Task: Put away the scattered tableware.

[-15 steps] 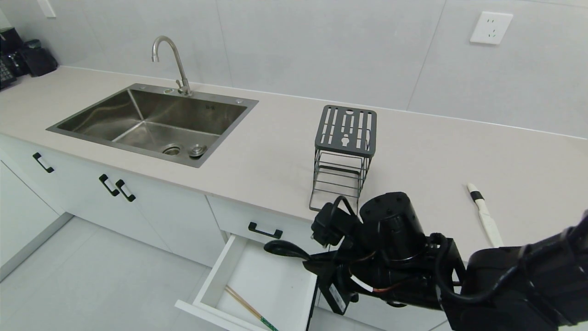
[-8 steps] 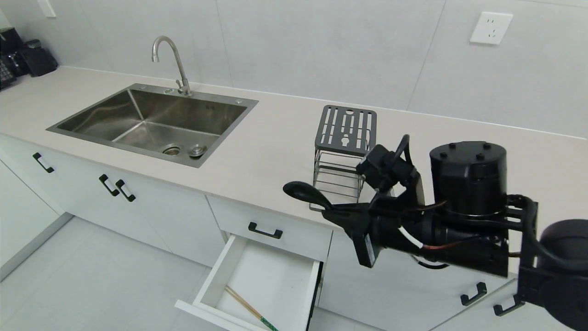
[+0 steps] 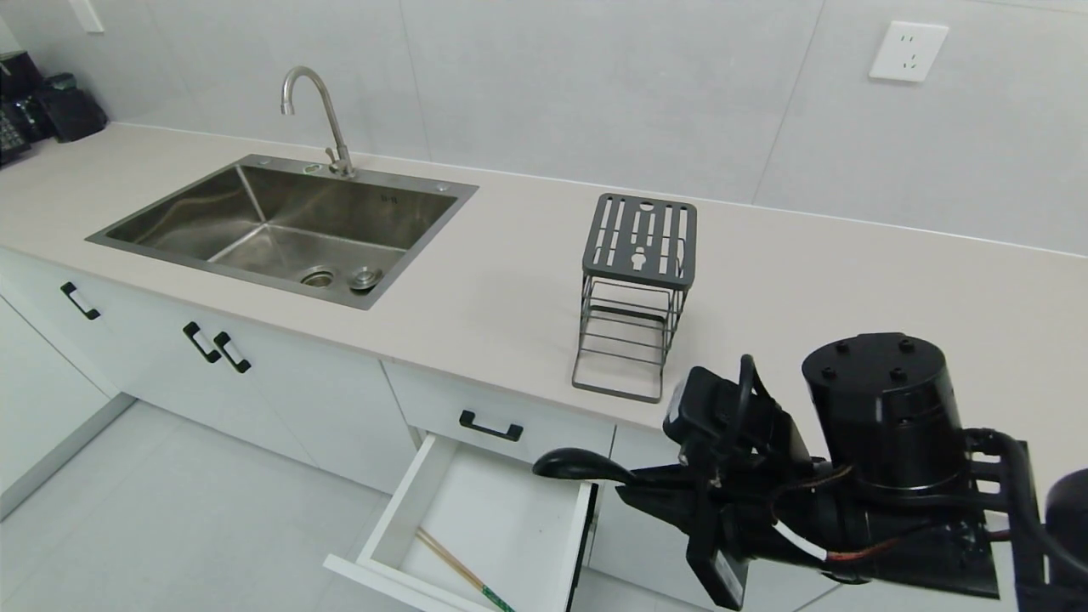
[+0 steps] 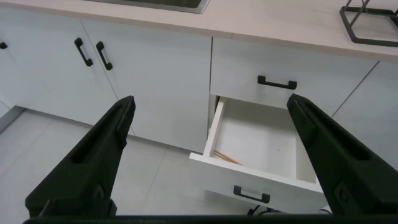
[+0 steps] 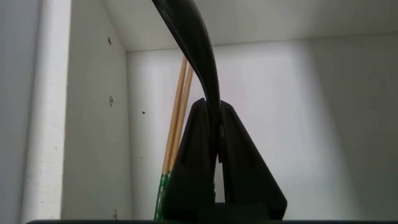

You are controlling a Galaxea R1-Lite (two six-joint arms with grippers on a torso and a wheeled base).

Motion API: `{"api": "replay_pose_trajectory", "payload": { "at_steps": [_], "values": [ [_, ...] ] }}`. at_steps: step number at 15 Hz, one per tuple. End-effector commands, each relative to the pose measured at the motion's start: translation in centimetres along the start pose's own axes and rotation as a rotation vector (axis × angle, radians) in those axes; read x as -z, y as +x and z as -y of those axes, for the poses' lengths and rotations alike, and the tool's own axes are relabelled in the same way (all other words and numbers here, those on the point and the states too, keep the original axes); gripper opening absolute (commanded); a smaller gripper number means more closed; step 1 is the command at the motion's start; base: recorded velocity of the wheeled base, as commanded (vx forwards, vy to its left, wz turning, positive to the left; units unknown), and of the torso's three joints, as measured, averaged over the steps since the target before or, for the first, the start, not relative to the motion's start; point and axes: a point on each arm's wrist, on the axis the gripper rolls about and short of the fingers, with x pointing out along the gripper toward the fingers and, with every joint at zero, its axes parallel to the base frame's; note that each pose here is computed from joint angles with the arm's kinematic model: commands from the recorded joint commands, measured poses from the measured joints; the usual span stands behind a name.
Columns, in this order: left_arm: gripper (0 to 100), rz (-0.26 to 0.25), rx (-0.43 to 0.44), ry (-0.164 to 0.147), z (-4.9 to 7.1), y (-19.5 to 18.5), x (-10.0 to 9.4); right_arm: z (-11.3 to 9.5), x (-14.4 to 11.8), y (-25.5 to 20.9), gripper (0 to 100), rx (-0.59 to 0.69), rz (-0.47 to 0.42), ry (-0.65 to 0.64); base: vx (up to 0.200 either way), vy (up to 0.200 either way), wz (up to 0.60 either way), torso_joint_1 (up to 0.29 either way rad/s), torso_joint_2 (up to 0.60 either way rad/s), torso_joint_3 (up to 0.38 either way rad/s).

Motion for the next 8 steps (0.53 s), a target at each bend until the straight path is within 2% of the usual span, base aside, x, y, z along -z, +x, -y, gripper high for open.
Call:
{"api": "replay_pose_trajectory", "payload": {
  "at_steps": [1,3,6,8],
  "values": [
    [100,-0.002,0.000,0.000,0.0,0.0,0.0,-0.1,-0.6,-0.3,0,-0.036,0.038,-0.016,0.000,0.000,0.00,-0.149,0.30,0.144],
    [100,-0.002,0.000,0.000,0.0,0.0,0.0,-0.2,-1.5,-0.3,0,-0.069,0.080,-0.022,0.000,0.000,0.00,-0.176,0.35,0.168],
    [100,-0.002,0.000,0.000,0.0,0.0,0.0,-0.6,-3.9,-0.2,0,-0.087,0.154,-0.001,0.000,0.000,0.00,-0.082,0.17,0.084],
    [100,-0.002,0.000,0.000,0.0,0.0,0.0,-0.7,-5.6,0.7,0,-0.091,0.193,-0.013,0.000,0.000,0.00,-0.212,0.42,0.205]
  ]
}}
